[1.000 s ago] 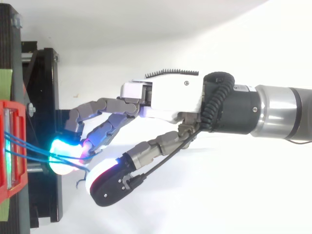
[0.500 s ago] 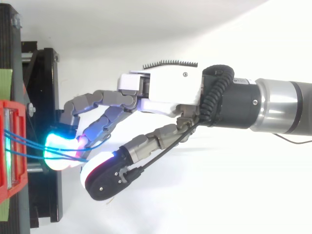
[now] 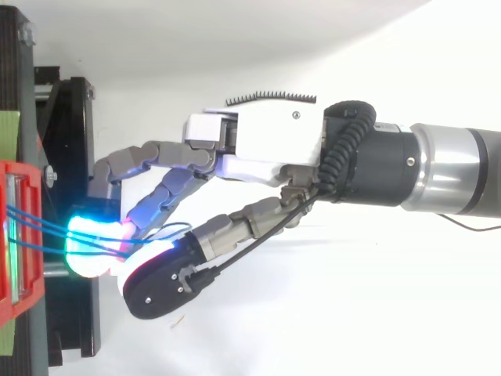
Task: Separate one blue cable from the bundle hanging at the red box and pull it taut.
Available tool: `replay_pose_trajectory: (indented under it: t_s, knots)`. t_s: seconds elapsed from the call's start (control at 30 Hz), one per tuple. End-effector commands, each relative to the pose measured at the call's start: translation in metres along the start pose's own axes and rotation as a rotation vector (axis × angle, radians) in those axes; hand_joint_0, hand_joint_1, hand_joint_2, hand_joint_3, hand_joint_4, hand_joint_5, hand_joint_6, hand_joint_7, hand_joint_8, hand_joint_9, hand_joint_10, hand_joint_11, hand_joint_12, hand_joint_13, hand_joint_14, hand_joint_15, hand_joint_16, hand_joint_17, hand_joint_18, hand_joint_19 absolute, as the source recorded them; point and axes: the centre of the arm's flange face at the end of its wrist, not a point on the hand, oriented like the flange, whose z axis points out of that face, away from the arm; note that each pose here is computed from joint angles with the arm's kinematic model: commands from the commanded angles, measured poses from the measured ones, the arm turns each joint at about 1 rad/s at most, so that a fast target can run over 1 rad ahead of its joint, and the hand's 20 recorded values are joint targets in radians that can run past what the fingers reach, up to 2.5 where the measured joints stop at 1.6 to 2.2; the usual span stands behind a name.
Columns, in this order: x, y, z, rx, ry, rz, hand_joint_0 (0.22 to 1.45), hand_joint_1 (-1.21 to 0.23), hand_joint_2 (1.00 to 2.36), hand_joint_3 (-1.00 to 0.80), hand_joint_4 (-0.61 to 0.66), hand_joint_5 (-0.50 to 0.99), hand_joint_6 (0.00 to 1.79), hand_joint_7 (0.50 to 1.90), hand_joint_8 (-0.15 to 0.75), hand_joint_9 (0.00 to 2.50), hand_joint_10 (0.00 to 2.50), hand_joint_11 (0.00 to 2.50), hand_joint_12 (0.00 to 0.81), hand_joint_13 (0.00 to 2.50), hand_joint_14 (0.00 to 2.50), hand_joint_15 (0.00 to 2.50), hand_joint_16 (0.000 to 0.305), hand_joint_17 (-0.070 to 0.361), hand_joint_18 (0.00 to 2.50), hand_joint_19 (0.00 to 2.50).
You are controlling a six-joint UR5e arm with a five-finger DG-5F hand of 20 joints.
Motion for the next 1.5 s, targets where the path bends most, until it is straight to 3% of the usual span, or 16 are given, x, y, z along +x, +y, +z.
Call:
replay_pose_trajectory:
  t_s: [0.0, 0.03, 0.2, 0.23, 0.47, 0.67, 0.87, 1.1, 1.47]
  knots:
    - [-0.001, 0.007, 0.004, -0.013, 0.000, 0.016, 0.67, -0.73, 1.01, -0.28, 0.18, -0.11, 0.50, 1.30, 0.285, 0.83, 0.01, 0.45, 0.278, 0.78, 0.01, 0.31, 0.026, 0.059, 0.67, 0.41]
    - [0.000, 0.010, 0.005, -0.019, 0.006, 0.019, 0.67, -0.73, 1.01, -0.27, 0.18, -0.11, 0.50, 1.34, 0.286, 0.84, 0.01, 0.47, 0.279, 0.78, 0.01, 0.33, 0.026, 0.059, 0.67, 0.41]
    - [0.002, 0.023, 0.011, -0.041, 0.011, 0.022, 0.67, -0.74, 1.01, -0.29, 0.16, -0.13, 0.58, 1.26, 0.286, 0.85, 0.01, 0.50, 0.283, 0.81, 0.01, 0.35, 0.026, 0.059, 0.69, 0.42]
    - [0.004, 0.024, 0.011, -0.036, 0.014, 0.022, 0.66, -0.75, 1.01, -0.31, 0.17, -0.14, 0.61, 1.19, 0.288, 0.86, 0.01, 0.51, 0.284, 0.82, 0.01, 0.36, 0.026, 0.059, 0.69, 0.43]
    - [0.003, 0.021, 0.008, -0.001, 0.014, 0.017, 0.63, -0.73, 1.01, -0.40, 0.17, -0.15, 0.70, 1.07, 0.304, 0.92, 0.02, 0.55, 0.281, 0.87, 0.01, 0.37, 0.026, 0.058, 0.71, 0.43]
    - [0.002, 0.018, 0.006, 0.022, 0.023, 0.014, 0.62, -0.68, 1.01, -0.41, 0.16, -0.13, 0.73, 1.06, 0.312, 0.97, 0.02, 0.56, 0.282, 0.91, 0.01, 0.38, 0.025, 0.057, 0.74, 0.45]
    - [0.002, 0.016, 0.004, 0.037, 0.022, 0.011, 0.62, -0.65, 1.01, -0.33, 0.13, -0.14, 0.75, 1.12, 0.317, 0.97, 0.02, 0.58, 0.287, 0.91, 0.01, 0.39, 0.026, 0.058, 0.75, 0.45]
    - [0.001, 0.012, -0.001, 0.085, 0.022, 0.002, 0.62, -0.74, 1.01, -0.23, 0.14, -0.17, 0.85, 1.03, 0.336, 0.97, 0.02, 0.66, 0.318, 0.94, 0.02, 0.42, 0.030, 0.068, 0.79, 0.44]
    - [-0.009, 0.015, -0.003, 0.090, 0.011, 0.000, 0.65, -0.81, 1.01, -0.34, 0.14, -0.19, 0.87, 1.01, 0.318, 0.97, 0.02, 0.78, 0.318, 0.93, 0.02, 0.45, 0.028, 0.064, 0.78, 0.46]
